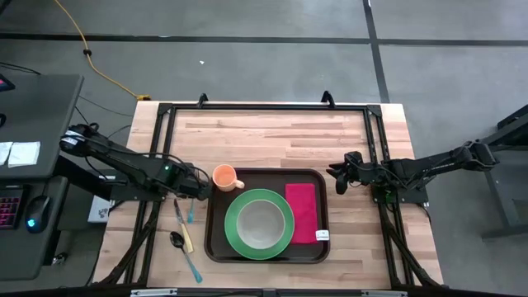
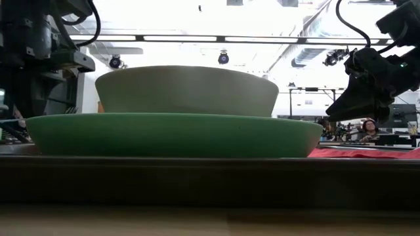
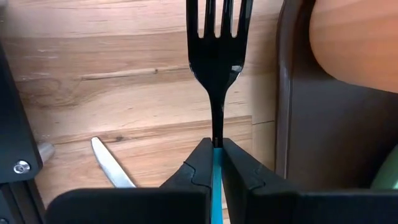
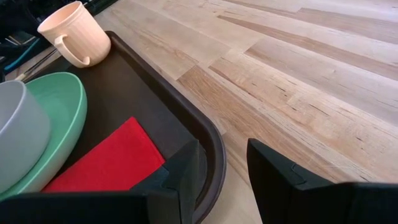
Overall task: Set up tray
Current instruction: Put the blue fork on the red table napkin
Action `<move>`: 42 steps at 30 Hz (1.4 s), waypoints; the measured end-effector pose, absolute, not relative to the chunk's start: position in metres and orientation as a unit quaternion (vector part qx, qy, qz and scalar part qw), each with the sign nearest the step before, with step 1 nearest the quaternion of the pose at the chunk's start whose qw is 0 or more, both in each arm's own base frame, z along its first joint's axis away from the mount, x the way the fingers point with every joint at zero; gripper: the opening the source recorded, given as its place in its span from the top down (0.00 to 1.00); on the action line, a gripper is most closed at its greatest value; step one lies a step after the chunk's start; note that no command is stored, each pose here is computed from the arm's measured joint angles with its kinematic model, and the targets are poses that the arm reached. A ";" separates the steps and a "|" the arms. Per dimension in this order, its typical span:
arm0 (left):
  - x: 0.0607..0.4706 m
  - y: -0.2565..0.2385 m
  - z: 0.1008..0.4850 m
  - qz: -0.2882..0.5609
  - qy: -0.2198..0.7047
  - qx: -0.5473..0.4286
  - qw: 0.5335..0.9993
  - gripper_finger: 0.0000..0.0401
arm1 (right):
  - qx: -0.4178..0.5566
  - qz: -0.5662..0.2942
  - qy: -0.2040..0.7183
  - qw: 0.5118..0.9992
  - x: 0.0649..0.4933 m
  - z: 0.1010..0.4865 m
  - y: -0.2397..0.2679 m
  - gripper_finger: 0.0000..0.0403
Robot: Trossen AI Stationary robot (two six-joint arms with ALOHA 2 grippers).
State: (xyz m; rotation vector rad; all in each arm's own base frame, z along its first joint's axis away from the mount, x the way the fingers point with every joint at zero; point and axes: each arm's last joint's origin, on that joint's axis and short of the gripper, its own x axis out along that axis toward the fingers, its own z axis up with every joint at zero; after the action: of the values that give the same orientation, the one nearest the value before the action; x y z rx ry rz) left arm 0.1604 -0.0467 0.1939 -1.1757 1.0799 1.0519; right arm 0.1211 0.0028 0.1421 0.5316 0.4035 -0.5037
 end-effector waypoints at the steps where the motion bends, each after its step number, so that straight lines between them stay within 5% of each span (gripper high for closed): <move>1: 0.160 -0.046 0.195 0.449 0.461 -0.503 0.577 0.87 | 0.258 -0.245 0.196 0.914 0.121 0.142 0.003 0.72; 42: 0.170 -0.046 0.286 0.406 0.413 -0.469 0.667 0.87 | 0.266 -0.253 0.183 0.912 0.122 0.143 0.002 0.72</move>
State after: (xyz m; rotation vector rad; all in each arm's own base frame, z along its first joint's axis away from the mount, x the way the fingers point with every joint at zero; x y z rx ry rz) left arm 0.1704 -0.0455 0.2860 -1.0583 0.9330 0.9152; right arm 0.1217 0.0024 0.1434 0.5478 0.3774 -0.5205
